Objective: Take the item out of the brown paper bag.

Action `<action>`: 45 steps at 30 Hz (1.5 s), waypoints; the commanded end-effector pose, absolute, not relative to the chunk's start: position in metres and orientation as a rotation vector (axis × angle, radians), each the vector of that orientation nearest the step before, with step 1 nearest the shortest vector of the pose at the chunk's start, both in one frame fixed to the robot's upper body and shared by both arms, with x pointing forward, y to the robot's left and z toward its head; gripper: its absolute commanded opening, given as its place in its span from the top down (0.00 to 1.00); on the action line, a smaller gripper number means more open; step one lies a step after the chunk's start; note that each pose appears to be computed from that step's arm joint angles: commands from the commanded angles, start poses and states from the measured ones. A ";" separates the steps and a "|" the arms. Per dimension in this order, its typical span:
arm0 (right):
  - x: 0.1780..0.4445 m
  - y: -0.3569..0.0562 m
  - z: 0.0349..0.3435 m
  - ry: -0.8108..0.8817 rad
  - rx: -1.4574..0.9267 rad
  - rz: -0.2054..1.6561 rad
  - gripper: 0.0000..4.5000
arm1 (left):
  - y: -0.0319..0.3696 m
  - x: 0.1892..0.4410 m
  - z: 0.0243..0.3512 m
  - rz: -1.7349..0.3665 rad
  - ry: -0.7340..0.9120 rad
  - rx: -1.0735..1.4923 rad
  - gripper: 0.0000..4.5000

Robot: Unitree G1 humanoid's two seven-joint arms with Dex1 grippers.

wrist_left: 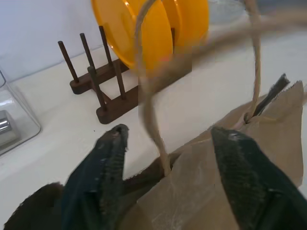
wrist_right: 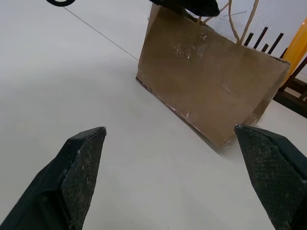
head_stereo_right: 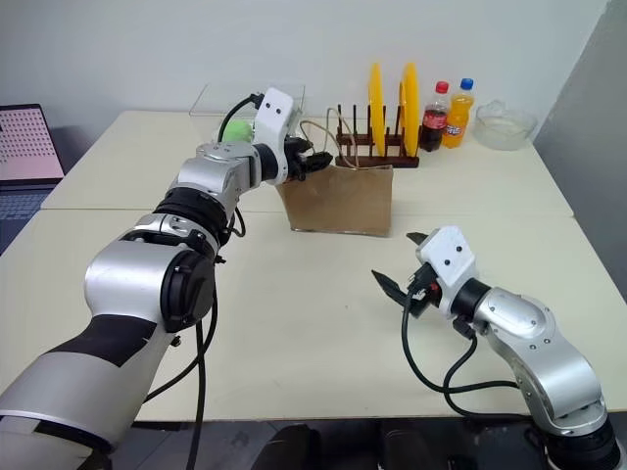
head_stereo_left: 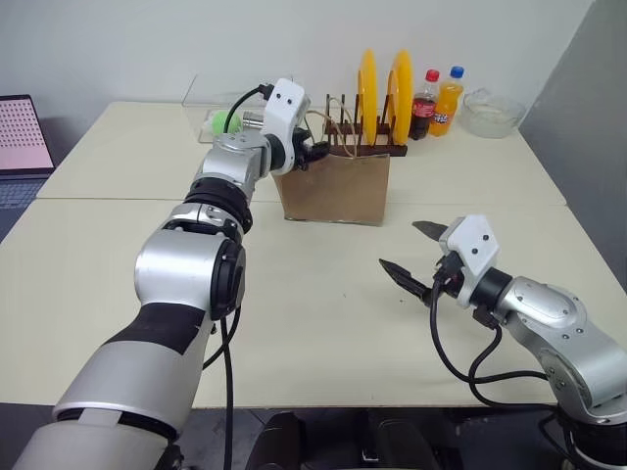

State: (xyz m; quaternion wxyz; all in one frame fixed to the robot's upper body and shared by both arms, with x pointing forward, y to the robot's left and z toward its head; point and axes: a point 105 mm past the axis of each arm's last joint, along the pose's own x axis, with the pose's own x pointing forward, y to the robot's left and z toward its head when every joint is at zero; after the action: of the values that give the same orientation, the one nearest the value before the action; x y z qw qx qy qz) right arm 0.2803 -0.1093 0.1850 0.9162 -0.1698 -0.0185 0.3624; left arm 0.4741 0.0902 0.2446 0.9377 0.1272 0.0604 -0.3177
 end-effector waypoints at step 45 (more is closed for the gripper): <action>0.462 -0.087 0.263 -0.161 -0.944 0.632 1.00 | 0.144 0.249 0.238 -0.819 -0.117 0.226 0.36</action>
State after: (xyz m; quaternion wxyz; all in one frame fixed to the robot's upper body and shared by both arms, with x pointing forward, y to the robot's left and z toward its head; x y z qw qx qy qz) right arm 0.4551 -0.0851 0.2550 0.8496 -0.4138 -0.0648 0.3204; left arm 0.2584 0.1516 0.2302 0.9190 0.0916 -0.0379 -0.3817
